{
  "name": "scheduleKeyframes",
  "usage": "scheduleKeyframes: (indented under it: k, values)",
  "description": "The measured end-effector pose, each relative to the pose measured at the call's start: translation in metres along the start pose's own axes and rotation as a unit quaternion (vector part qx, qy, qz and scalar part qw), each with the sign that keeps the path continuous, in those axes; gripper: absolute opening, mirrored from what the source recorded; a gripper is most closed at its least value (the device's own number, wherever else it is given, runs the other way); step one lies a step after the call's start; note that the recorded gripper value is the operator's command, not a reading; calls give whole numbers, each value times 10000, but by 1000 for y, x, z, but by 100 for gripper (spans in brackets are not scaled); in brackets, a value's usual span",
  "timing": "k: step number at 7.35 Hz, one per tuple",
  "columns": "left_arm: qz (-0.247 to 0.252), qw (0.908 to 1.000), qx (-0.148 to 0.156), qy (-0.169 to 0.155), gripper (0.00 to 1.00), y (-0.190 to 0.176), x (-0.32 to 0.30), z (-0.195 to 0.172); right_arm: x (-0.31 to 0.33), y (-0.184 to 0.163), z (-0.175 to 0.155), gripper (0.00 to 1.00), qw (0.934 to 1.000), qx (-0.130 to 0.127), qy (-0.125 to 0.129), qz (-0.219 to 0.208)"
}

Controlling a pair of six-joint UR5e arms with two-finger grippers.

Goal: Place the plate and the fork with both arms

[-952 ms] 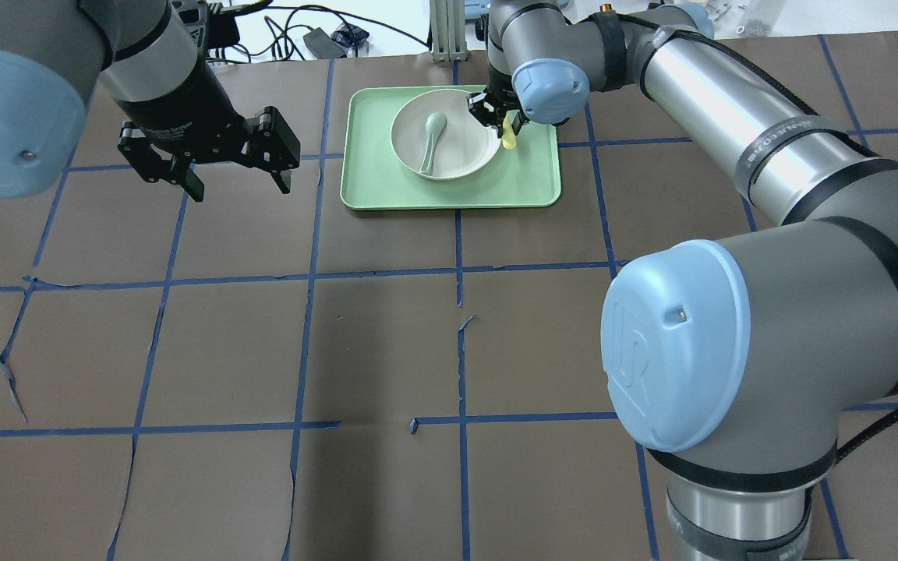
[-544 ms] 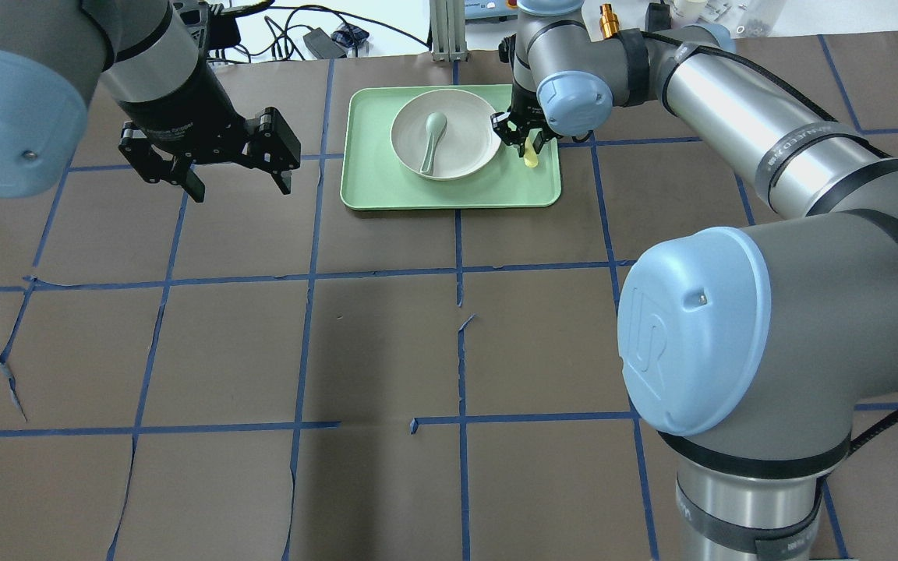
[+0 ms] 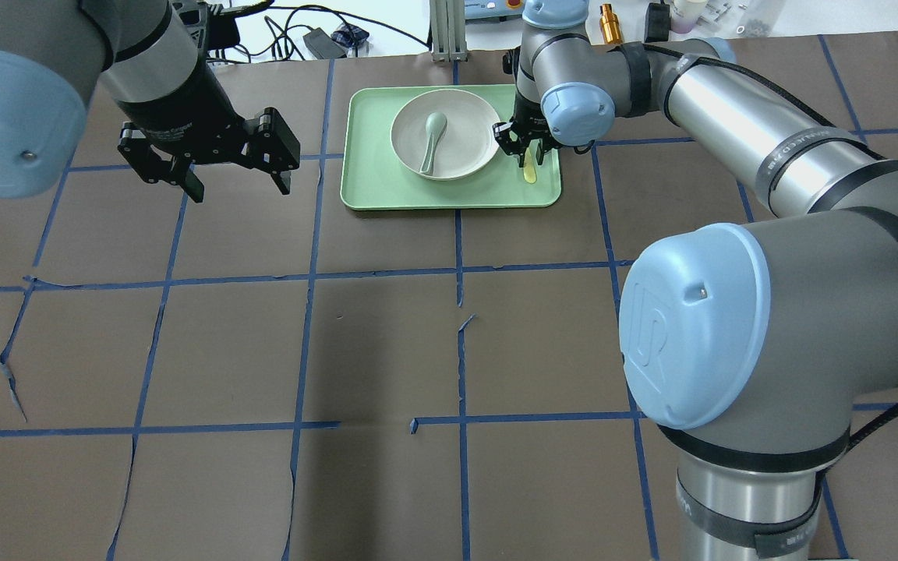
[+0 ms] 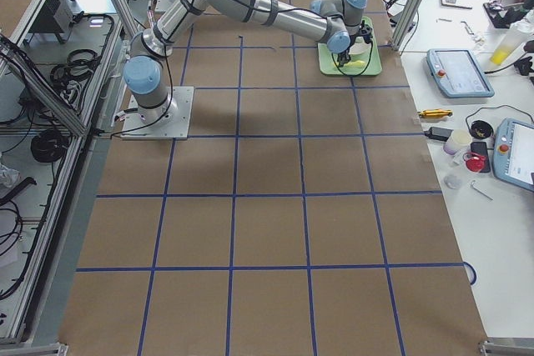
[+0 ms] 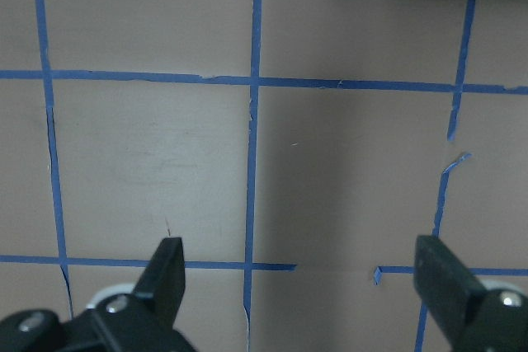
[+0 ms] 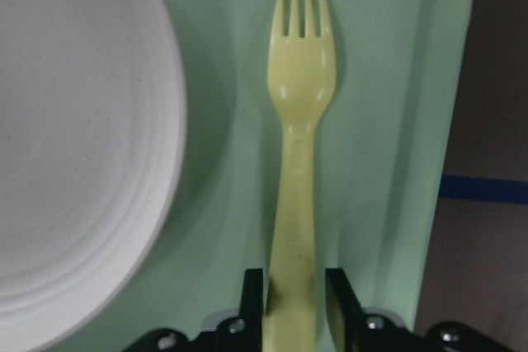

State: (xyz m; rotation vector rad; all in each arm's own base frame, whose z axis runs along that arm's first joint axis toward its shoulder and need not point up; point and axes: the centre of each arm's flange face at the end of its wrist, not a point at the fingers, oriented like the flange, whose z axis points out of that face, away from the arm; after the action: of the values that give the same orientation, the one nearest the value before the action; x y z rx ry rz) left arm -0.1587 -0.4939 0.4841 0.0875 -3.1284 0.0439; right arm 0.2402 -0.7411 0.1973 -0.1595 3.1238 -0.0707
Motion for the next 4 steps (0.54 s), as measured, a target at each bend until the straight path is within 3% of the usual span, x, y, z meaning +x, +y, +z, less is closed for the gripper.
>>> scheduleKeyframes:
  k: [2, 4]
  values:
    - [0, 10000, 15, -2, 100, 1, 0, -1, 1, 7, -2, 100, 10000, 23, 15, -4]
    - [7, 10000, 43, 1, 100, 2, 0, -4, 11, 27, -31, 100, 9996, 266, 73, 15]
